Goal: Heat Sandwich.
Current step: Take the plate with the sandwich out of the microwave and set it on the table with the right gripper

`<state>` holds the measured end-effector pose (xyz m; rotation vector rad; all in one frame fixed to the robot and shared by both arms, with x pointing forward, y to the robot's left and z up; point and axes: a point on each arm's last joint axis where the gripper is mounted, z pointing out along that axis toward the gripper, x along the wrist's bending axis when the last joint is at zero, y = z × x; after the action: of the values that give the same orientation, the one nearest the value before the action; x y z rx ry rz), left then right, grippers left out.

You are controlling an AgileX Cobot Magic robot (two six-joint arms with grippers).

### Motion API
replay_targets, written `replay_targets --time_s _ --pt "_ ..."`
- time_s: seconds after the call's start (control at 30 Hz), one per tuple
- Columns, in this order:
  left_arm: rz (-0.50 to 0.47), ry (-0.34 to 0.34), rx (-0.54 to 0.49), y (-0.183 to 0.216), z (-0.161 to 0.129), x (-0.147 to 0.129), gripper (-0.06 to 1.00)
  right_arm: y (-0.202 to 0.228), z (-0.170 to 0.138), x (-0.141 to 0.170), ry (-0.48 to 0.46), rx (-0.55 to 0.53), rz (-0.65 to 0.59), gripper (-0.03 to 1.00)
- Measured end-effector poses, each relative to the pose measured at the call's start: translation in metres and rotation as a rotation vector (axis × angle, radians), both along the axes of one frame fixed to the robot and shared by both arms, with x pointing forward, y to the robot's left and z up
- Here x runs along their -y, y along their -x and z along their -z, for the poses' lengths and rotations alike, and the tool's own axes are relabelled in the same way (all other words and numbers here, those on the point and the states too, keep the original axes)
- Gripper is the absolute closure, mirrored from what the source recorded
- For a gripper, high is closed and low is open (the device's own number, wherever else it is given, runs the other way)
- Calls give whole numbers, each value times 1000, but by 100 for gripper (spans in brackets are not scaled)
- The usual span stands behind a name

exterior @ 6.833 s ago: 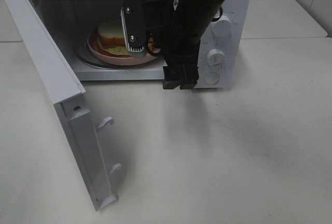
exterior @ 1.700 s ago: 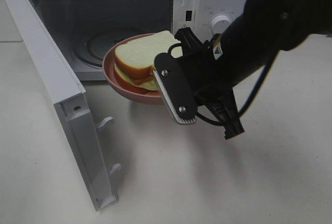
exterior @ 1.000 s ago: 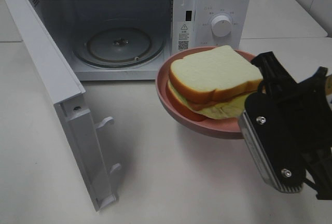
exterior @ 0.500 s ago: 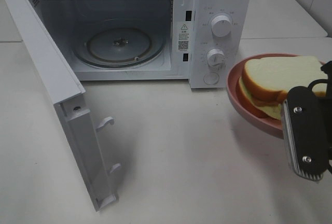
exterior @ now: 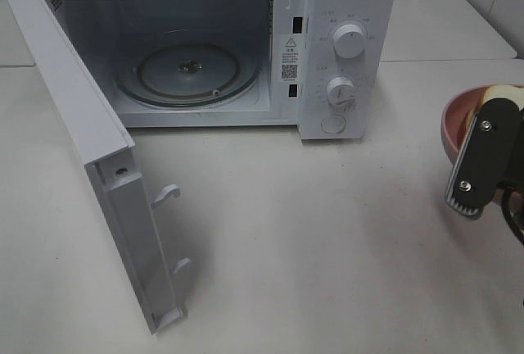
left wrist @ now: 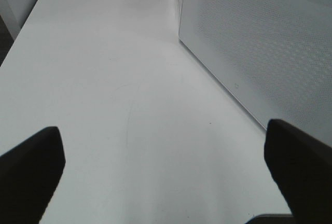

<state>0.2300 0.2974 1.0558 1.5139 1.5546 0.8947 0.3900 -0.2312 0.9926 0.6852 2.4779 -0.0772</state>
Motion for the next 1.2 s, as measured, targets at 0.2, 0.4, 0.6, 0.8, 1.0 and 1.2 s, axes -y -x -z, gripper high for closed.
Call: replay_targets --time_s 0.2,0.4,0.6,0.8,1.0,1.2 --pt "0 0 0 0 0 0 -5 -15 21 -9 37 -53 143 88" --pt "0 0 0 0 0 0 -5 -33 30 -20 43 -36 228 88" --pt "0 0 0 0 0 0 -5 -56 41 -35 18 -35 327 88" --pt "0 0 0 0 0 0 -5 -73 52 -30 14 -43 444 88" --pt "0 0 0 0 0 0 -5 -91 67 -8 17 -53 607 88" --pt "0 0 0 0 0 0 -5 -105 81 8 -4 -33 700 88"
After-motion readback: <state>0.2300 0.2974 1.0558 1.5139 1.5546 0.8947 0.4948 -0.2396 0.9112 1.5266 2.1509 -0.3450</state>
